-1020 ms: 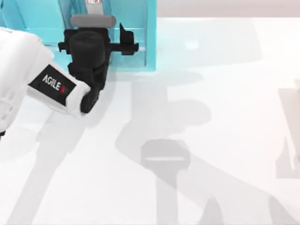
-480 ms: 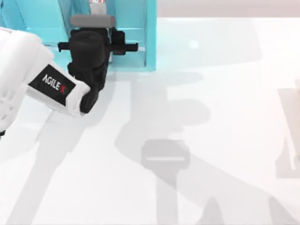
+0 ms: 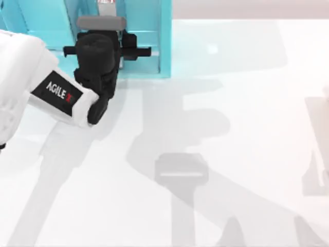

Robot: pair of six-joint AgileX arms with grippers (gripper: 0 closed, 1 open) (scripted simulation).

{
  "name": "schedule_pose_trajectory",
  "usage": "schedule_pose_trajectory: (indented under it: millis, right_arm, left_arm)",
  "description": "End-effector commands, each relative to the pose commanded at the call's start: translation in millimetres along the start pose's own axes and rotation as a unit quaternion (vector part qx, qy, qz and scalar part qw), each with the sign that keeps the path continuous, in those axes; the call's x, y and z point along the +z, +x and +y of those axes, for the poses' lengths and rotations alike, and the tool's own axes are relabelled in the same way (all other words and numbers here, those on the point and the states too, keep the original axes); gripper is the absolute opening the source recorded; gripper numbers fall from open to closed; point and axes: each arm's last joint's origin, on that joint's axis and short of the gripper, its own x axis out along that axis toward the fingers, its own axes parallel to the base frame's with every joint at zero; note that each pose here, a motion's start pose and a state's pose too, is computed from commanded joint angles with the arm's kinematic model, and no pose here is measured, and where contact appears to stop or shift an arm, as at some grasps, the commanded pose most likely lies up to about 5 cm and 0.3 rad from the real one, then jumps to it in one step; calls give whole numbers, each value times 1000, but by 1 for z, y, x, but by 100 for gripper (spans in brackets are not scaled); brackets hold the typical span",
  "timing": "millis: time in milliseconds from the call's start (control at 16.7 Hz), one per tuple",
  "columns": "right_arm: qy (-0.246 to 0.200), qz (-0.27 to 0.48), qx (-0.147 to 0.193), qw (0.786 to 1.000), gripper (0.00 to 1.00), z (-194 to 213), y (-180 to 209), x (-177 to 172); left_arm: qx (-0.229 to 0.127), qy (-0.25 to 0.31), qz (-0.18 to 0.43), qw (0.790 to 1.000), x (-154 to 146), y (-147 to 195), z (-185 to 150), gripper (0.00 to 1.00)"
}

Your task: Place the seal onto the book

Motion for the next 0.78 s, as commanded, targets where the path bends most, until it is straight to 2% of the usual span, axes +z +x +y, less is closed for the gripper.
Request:
schedule_pose_trajectory:
  millis: [180,360,540,780]
  right_arm:
    - [0,0,0,1000,100,0,0,0]
    - [0,0,0,1000,100,0,0,0]
    - [0,0,0,1000,100,0,0,0]
    - [0,0,0,1000,100,0,0,0]
  left_arm:
    - [-3,1,0,1000,4,-3,-4,0]
    - [-7,3,6,1000,27,-19,-13,0]
    - [-9,3,8,1000,71,-52,-22,0]
    - [-8,-2,-2,1000,137,-118,-24,0]
